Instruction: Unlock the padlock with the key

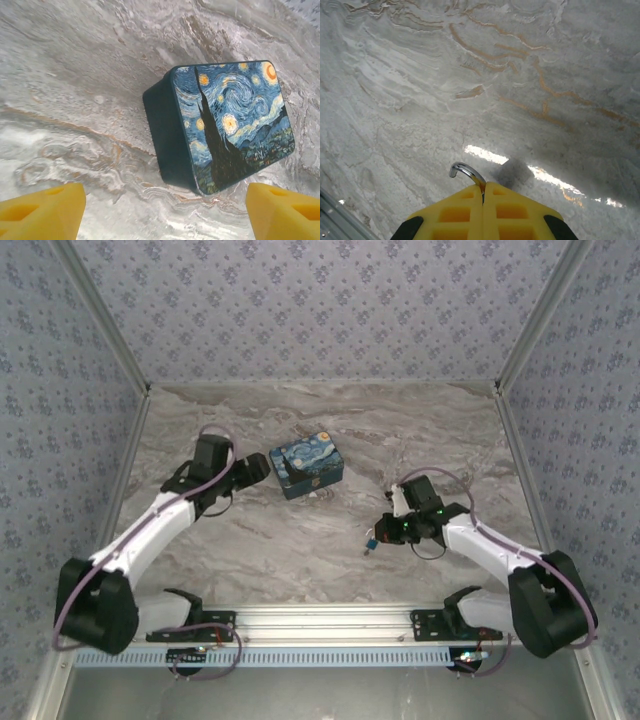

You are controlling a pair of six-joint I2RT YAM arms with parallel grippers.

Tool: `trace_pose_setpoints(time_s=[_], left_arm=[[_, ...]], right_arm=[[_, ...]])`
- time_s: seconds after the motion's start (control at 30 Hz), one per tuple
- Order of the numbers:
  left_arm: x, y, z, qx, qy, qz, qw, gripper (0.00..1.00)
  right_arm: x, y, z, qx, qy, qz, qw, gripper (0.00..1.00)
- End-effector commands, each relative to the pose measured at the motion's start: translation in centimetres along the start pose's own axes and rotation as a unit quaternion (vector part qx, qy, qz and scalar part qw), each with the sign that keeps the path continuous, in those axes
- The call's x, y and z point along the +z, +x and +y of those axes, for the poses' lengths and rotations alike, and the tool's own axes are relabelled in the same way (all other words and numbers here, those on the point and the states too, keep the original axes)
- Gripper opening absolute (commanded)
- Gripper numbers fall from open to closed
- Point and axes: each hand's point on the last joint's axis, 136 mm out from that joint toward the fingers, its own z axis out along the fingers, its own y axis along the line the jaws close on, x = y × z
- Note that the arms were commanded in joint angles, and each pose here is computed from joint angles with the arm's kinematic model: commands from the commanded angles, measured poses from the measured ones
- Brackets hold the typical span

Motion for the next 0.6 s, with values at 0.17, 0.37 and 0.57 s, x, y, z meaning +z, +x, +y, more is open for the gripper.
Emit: trace_pose_setpoints(time_s=[0.17, 0.37, 0.57], left_arm=[[-3.0, 2.7, 4.5, 0.012, -0.069, 0.001, 0.998, 0.85], [-4.7, 3.0, 5.2, 0.009, -0.076, -0.011, 0.997, 0.87], [-5.1, 3.7, 5.8, 0.013, -0.086, -0.004, 0.996, 0.88]], right_arm=[[1.4, -1.4, -0.1, -0.005, 0.009, 0.012, 1.0, 0.0], [2.7, -1.8, -0.5, 0.003, 0.01, 0.024, 1.0, 0.0], [3.6, -1.8, -1.1, 0.01, 0.015, 0.035, 0.999, 0.01]])
